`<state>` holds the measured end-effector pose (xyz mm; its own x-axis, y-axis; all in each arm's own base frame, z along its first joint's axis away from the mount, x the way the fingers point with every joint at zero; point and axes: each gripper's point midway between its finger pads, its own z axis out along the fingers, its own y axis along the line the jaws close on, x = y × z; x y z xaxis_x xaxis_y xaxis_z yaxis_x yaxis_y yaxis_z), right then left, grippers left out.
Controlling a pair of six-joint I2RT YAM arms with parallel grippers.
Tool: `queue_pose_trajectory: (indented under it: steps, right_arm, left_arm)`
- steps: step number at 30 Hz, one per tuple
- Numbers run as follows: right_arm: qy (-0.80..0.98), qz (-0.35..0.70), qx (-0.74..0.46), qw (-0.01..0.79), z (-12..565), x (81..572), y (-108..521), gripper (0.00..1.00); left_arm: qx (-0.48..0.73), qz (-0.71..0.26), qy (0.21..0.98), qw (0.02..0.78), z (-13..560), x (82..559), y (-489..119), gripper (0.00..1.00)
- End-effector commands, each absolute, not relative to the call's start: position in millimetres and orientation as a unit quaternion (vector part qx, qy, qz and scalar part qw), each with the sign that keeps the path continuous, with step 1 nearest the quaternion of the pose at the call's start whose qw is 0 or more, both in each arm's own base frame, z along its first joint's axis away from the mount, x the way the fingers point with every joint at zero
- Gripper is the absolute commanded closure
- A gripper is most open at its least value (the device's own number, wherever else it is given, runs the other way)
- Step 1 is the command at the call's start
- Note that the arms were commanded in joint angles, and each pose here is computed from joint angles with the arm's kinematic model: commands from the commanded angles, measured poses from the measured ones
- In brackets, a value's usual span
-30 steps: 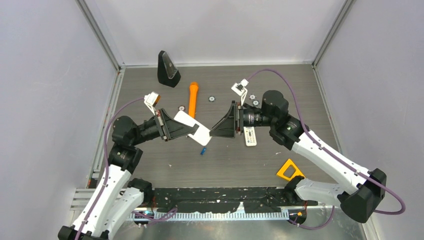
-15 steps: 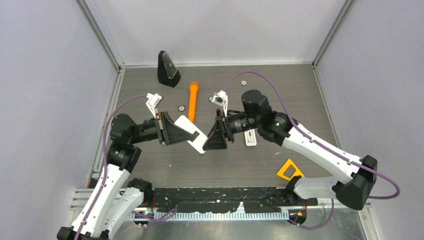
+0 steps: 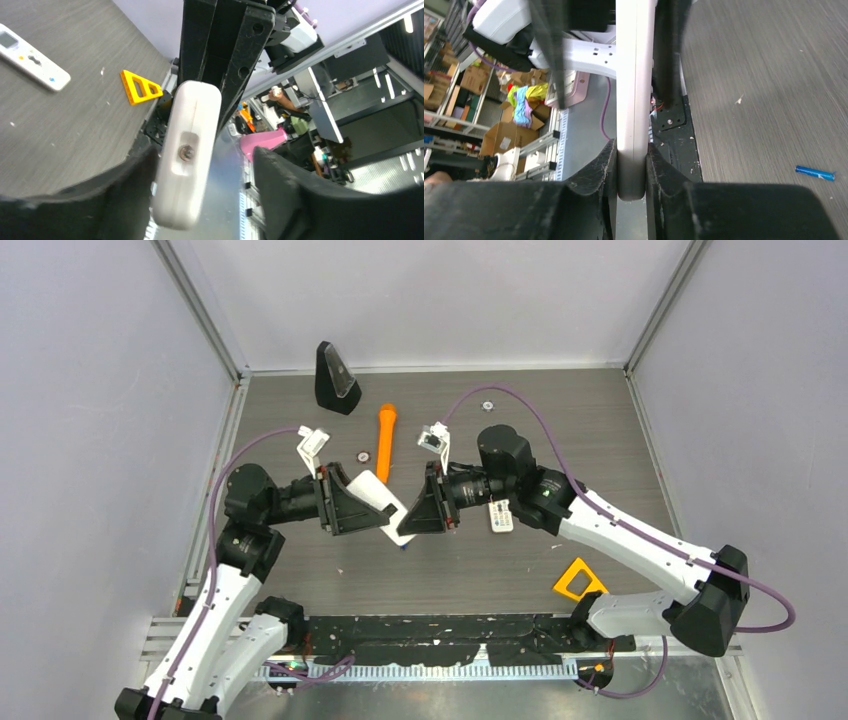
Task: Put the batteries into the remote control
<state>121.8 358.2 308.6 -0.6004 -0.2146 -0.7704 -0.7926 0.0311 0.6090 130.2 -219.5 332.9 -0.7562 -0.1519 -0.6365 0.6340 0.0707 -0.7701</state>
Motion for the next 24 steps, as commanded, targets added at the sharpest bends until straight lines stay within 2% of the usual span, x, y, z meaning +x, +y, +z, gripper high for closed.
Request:
queue_pose_trajectory:
  steps: [1,4,6,9,12,16,24]
  right_arm:
    - [0.677,0.567,-0.349,0.314,317,145,360,0.93]
    - [0.715,0.532,-0.312,0.329,300,164,347,0.95]
    - [0.748,0.493,-0.279,0.345,284,181,333,0.95]
    - [0.814,0.376,-0.221,0.383,251,218,300,0.95]
    - [0.876,0.216,-0.165,0.398,202,248,252,0.95]
    - [0.905,0.086,-0.133,0.394,160,272,219,0.95]
    - [0.922,-0.058,-0.124,0.363,104,308,211,0.95]
  left_arm:
    - [0.163,-0.642,0.682,0.31,334,137,-218,0.04]
    - [0.121,-0.587,0.729,0.33,313,154,-211,0.0]
    - [0.08,-0.515,0.774,0.358,292,172,-195,0.01]
    - [-0.013,-0.372,0.842,0.39,254,198,-153,0.0]
    - [-0.056,-0.297,0.868,0.394,232,200,-126,0.0]
    - [-0.077,-0.279,0.868,0.403,224,200,-117,0.01]
    - [-0.094,-0.259,0.864,0.421,223,197,-106,0.0]
